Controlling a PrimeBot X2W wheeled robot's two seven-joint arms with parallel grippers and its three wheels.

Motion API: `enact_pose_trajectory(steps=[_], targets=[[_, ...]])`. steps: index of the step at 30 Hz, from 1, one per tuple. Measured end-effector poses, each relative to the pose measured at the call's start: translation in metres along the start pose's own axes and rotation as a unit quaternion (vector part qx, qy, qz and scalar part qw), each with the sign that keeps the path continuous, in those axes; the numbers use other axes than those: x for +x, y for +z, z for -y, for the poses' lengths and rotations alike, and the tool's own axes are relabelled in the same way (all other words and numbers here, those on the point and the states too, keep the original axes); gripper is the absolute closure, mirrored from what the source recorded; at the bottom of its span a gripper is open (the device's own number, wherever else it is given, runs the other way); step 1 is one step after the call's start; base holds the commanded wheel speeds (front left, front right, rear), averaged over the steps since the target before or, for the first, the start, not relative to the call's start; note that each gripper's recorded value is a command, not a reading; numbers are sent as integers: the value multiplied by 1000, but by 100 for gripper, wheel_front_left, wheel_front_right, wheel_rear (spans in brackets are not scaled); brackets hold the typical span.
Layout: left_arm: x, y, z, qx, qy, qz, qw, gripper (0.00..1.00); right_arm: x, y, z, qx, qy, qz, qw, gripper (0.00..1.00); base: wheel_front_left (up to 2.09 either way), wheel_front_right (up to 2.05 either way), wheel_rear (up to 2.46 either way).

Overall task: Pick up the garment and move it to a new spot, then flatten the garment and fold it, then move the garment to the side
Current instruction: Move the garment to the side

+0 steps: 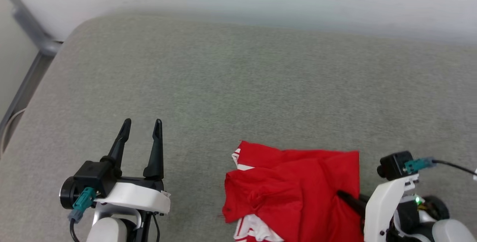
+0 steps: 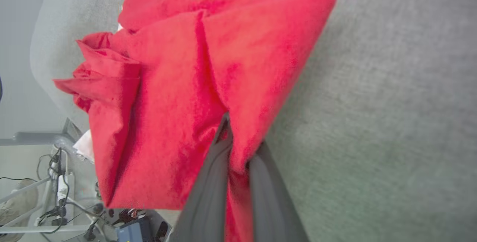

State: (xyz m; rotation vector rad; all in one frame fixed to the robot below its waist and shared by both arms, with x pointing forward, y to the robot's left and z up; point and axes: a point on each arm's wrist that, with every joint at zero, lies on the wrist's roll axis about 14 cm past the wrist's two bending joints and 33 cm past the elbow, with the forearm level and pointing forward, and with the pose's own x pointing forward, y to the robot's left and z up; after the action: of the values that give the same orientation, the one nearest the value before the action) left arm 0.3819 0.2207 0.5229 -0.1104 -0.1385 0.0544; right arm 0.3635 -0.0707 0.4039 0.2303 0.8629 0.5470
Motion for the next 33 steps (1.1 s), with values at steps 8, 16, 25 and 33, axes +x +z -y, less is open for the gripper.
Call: enact_pose_trajectory(steps=[8, 16, 25, 33], targets=[[23, -2, 50, -12, -74, 8, 997, 0, -63, 44, 39, -127, -117, 74, 982, 100, 0, 0, 0], [47, -11, 119, -33, -170, 8, 985, 0, -133, 55, 77, -155, -232, 111, 954, 100, 0, 0, 0], [82, -32, 204, -60, -291, 15, 955, 0, -190, 56, 161, -107, -366, 117, 917, 100, 0, 0, 0], [109, -74, 232, -75, -340, 5, 937, 0, -219, 67, 253, -77, -475, 106, 870, 100, 0, 0, 0]])
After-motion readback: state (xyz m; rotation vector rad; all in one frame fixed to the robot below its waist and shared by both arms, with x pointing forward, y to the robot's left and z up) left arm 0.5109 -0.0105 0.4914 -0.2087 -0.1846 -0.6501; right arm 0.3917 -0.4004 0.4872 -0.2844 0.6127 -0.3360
